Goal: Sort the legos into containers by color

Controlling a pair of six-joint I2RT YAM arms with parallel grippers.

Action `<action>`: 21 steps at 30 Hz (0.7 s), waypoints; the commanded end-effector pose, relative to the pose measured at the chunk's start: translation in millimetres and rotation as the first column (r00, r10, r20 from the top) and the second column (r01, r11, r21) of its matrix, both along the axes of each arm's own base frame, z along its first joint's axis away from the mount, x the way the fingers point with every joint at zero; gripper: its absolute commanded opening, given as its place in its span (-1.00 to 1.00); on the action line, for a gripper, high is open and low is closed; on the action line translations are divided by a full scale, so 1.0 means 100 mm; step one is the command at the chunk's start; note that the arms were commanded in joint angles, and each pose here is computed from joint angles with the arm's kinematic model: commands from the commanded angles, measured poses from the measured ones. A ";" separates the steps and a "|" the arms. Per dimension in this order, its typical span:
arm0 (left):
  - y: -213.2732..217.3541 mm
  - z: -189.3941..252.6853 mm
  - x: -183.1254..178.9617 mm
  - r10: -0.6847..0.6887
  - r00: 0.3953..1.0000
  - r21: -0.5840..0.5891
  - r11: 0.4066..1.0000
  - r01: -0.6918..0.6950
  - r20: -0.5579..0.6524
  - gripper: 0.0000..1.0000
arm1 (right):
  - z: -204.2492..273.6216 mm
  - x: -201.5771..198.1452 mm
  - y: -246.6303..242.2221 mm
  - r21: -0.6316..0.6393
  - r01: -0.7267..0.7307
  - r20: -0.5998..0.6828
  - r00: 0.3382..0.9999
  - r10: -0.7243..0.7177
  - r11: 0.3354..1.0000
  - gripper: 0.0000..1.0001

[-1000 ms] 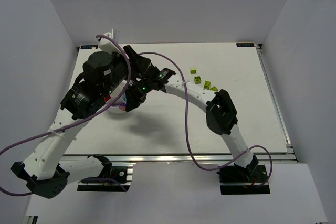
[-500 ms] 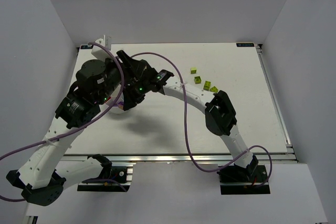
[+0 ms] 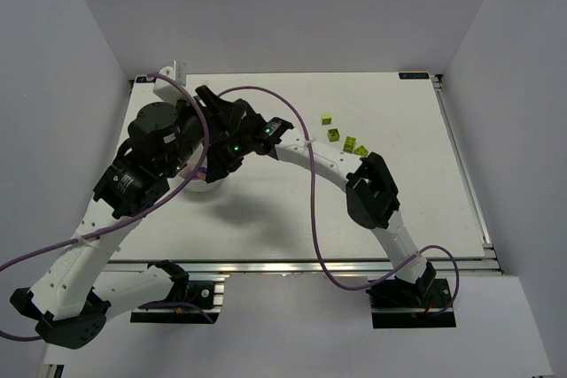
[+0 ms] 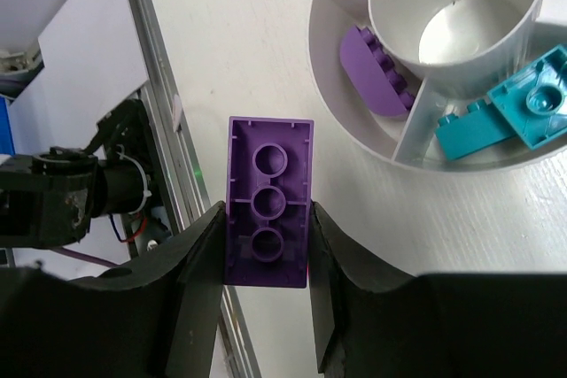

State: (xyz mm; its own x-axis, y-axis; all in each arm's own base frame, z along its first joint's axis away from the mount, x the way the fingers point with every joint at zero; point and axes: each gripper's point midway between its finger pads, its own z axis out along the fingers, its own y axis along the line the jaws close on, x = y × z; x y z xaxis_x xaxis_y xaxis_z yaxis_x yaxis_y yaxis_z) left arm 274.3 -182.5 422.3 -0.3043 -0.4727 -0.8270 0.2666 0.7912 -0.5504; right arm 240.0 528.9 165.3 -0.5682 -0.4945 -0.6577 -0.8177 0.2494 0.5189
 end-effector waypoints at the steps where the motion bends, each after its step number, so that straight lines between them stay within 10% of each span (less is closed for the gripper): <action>1: 0.17 0.22 -0.07 0.046 0.998 -0.015 0.999 -0.045 0.047 -0.12 | 0.46 0.11 0.14 0.128 0.029 0.051 0.998 -0.036 0.991 -1.00; 21: 0.30 0.30 -0.11 0.088 0.994 0.000 0.996 -0.088 0.062 -0.12 | 0.39 0.19 0.38 0.170 0.065 -0.010 0.998 -0.064 0.983 -1.00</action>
State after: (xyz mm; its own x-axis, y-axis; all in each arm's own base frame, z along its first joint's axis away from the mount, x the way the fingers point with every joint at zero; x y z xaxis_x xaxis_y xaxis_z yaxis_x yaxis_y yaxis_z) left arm 269.2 -161.1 438.7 -0.2438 -0.4802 -0.8426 0.2240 0.8174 -0.5307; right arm 260.9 551.0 180.6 -0.6230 -0.3822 -0.6825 -0.7815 0.2684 0.5632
